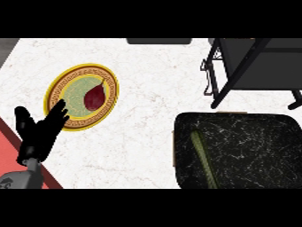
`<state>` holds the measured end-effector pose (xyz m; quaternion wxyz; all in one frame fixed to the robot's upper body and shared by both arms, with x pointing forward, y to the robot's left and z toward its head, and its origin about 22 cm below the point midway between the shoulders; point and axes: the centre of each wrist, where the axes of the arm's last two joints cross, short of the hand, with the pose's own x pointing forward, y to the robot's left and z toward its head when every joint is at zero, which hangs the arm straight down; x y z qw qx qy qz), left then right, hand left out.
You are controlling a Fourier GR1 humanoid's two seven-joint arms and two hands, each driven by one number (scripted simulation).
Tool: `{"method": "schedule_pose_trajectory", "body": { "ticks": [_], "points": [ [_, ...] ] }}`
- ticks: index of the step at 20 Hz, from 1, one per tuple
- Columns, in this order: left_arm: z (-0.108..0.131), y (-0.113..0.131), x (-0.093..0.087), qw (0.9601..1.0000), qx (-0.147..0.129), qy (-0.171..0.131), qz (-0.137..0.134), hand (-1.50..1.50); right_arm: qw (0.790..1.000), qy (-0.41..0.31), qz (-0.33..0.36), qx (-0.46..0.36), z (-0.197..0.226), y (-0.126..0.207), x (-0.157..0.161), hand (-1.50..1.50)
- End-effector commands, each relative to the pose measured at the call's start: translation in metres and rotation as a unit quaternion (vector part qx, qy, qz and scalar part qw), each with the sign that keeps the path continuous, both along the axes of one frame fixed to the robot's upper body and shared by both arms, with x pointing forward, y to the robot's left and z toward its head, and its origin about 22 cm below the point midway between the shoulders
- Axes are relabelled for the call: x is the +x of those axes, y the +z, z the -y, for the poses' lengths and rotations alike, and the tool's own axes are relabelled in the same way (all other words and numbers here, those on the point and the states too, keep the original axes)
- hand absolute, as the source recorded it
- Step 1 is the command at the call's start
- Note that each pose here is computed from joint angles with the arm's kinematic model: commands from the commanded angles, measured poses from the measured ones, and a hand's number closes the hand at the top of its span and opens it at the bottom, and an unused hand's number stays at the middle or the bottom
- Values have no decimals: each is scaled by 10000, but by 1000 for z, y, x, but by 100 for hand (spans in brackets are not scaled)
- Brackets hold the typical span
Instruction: Pick the lemon from the tray and place it in the tiered shelf
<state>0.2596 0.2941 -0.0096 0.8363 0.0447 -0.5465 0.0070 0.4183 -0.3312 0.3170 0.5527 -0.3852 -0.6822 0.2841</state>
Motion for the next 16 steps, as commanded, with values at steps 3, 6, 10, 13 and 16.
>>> {"method": "schedule_pose_trajectory", "body": {
  "ticks": [3, 6, 10, 13, 16],
  "points": [
    [-3, -8, 4, 9996, -134, 141, -197, 0, 9988, -159, 36, 469, -14, 10, 6, 150],
    [-1, -13, -8, 9997, -41, 58, -215, 0, 9915, -411, 130, 1226, 7, 6, 7, -150],
    [-2, 0, -6, 9998, -71, -4, -167, 0, 9814, -336, 253, 1874, -7, 8, 15, -150],
    [-10, 4, -8, 9998, -105, 130, -120, 0, 9684, -256, 317, 2462, 21, 12, 4, -150],
    [3, -13, -10, 9996, -143, 101, -227, 0, 9497, -203, 526, 3080, 24, 25, 4, -150]
  ]
}}
